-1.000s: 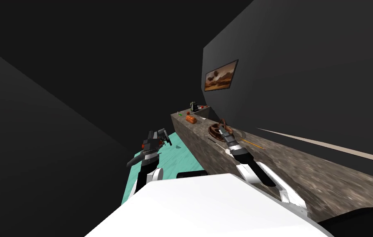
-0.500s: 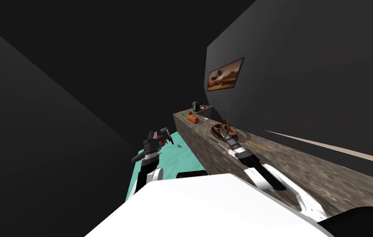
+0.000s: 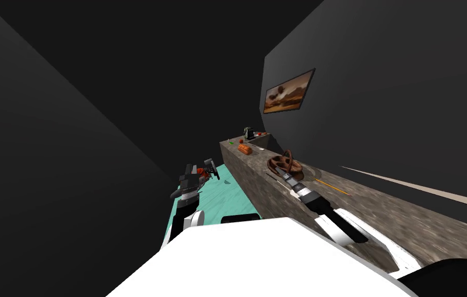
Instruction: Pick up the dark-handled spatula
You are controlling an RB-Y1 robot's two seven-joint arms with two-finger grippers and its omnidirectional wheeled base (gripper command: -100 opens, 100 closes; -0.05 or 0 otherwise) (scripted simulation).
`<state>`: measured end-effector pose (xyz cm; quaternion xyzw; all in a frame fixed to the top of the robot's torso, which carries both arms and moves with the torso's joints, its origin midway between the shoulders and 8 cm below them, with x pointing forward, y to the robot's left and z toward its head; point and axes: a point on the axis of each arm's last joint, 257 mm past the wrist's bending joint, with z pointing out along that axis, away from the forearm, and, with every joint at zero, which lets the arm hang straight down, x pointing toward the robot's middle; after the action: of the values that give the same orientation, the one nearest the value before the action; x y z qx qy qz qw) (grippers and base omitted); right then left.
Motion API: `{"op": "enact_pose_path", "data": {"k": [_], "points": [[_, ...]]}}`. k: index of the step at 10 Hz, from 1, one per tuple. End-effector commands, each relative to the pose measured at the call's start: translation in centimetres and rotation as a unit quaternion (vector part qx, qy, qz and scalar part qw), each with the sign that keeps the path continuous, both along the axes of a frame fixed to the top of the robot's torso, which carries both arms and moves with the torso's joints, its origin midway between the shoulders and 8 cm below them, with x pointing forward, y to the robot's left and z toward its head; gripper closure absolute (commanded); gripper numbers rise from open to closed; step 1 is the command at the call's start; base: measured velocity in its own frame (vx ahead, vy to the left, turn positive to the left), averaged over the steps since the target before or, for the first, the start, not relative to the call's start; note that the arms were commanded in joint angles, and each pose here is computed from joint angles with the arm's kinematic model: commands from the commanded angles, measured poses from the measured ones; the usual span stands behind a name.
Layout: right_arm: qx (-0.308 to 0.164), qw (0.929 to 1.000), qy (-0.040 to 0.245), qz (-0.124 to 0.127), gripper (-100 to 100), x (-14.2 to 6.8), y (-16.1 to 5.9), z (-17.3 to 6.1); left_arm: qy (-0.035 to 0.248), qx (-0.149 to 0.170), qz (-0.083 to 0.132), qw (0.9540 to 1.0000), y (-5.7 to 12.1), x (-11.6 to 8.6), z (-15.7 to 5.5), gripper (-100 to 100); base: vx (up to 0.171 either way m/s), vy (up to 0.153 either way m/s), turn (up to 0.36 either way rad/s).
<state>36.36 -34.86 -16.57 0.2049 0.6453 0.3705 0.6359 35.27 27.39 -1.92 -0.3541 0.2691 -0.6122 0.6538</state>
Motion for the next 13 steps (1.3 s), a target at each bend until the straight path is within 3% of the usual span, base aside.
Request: {"op": "enact_pose_path", "data": {"k": [1, 4, 5, 6, 7, 8, 9, 10, 13], "points": [[-0.013, 0.9998, 0.012, 0.005, -100, -0.3, -0.5, -0.4, 0.0, 0.0, 0.0, 1.0, 0.0, 0.0, 0.0, 0, -0.01, 0.015, 0.053], [-0.051, 0.9966, 0.063, 0.01, -100, -1.6, -2.6, -3.8, 0.0, 0.0, 0.0, 1.0, 0.0, 0.0, 0.0, 0, -0.005, 0.01, 0.106], [-0.056, 0.9963, 0.065, 0.013, -100, -1.6, -2.6, -3.7, 0.0, 0.0, 0.0, 1.0, 0.0, 0.0, 0.0, 0, -0.002, 0.003, 0.075], [-0.074, 0.993, 0.091, 0.014, -100, -2.4, -3.8, -5.4, 0.0, 0.0, 0.0, 1.0, 0.0, 0.0, 0.0, 0, -0.001, 0.004, 0.151], [-0.079, 0.9925, 0.092, 0.017, -100, -2.4, -3.9, -5.3, 0.0, 0.0, 0.0, 1.0, 0.0, 0.0, 0.0, 0, 0.001, -0.002, 0.066], [-0.097, 0.988, 0.118, 0.019, -100, -3.3, -5.1, -7.0, 0.0, 0.0, 0.0, 1.0, 0.0, 0.0, 0.0, 0, 0.002, -0.001, 0.112], [-0.102, 0.9874, 0.119, 0.022, -100, -3.3, -5.2, -6.9, 0.0, 0.0, 0.0, 1.0, 0.0, 0.0, 0.0, 0, 0.001, -0.002, 0.081], [-0.119, 0.982, 0.145, 0.022, -100, -4.3, -6.5, -8.5, 0.0, 0.0, 0.0, 1.0, 0.0, 0.0, 0.0, 0, 0.003, -0.002, 0.172], [-0.15, 0.9728, 0.174, 0.032, -100, -5.3, -8.0, -9.8, 0.0, 0.0, 0.0, 1.0, 0.0, 0.0, 0.0, 0, 0.003, -0.005, 0.098]]}}
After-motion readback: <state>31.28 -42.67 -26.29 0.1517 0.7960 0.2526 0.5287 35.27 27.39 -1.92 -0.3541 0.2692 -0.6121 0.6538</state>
